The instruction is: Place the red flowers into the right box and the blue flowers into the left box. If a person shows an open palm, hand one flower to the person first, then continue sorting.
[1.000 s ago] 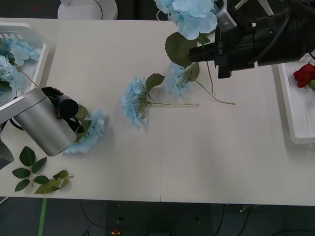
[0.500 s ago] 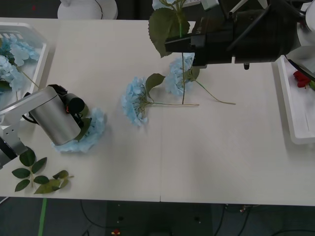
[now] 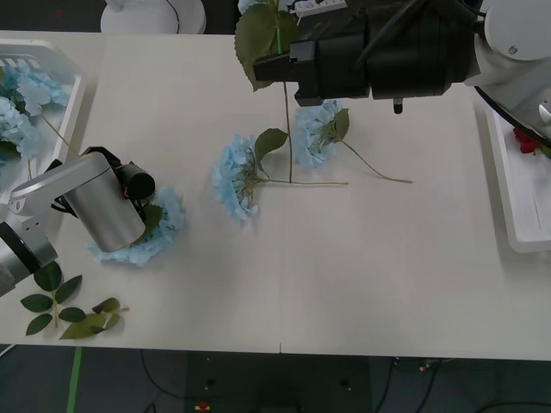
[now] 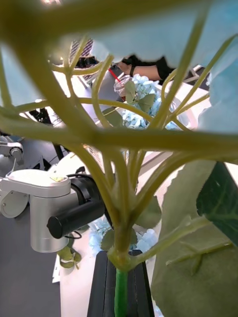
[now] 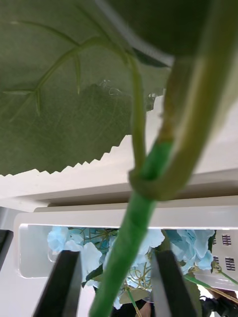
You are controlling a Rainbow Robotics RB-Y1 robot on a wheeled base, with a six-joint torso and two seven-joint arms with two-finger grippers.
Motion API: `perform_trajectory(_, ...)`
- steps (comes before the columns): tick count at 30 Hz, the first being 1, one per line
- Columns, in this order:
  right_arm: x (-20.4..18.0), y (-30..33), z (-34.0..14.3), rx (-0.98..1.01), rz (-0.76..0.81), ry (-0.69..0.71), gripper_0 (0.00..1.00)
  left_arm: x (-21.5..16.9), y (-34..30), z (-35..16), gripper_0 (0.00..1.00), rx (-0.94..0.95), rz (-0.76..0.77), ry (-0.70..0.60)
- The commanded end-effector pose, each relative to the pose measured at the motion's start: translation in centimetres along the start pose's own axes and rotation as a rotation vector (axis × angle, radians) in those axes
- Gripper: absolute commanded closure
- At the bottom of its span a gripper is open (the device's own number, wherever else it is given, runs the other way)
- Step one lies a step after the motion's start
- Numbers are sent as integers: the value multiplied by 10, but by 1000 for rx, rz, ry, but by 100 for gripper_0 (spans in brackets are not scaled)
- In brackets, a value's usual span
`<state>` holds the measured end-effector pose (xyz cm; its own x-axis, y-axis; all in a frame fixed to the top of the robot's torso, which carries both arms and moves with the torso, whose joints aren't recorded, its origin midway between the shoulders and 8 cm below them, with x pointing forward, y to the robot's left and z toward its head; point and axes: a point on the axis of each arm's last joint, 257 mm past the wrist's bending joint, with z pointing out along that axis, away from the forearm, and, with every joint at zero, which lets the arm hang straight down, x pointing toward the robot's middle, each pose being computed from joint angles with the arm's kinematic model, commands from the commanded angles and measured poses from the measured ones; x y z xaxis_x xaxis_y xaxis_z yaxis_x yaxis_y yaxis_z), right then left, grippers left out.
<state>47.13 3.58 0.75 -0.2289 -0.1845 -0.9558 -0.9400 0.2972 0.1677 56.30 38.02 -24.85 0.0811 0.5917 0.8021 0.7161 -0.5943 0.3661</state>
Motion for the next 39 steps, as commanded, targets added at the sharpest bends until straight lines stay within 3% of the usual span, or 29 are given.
perform_trajectory(1, -35, 15, 13, -18, -14, -38, 100, 15, 23, -6, 100, -35, -39, 39)
perform_trajectory(11, -36, 17, 20, -14, -19, -40, 100, 44, 17, -8, 100, -15, -56, 92)
perform_trajectory(17, -40, 17, 21, -14, -16, -51, 100, 74, 5, -18, 100, 66, -213, 24)
perform_trajectory(26, -42, 18, 23, -14, -9, -62, 100, 124, -16, -31, 100, 243, -946, -157)
perform_trajectory(35, -48, 20, 26, -15, -8, -86, 100, 198, -21, -34, 100, 280, -1663, -164)
perform_trajectory(39, -49, 19, 26, -13, -9, -88, 100, 228, -37, -26, 100, 314, -1904, -151)
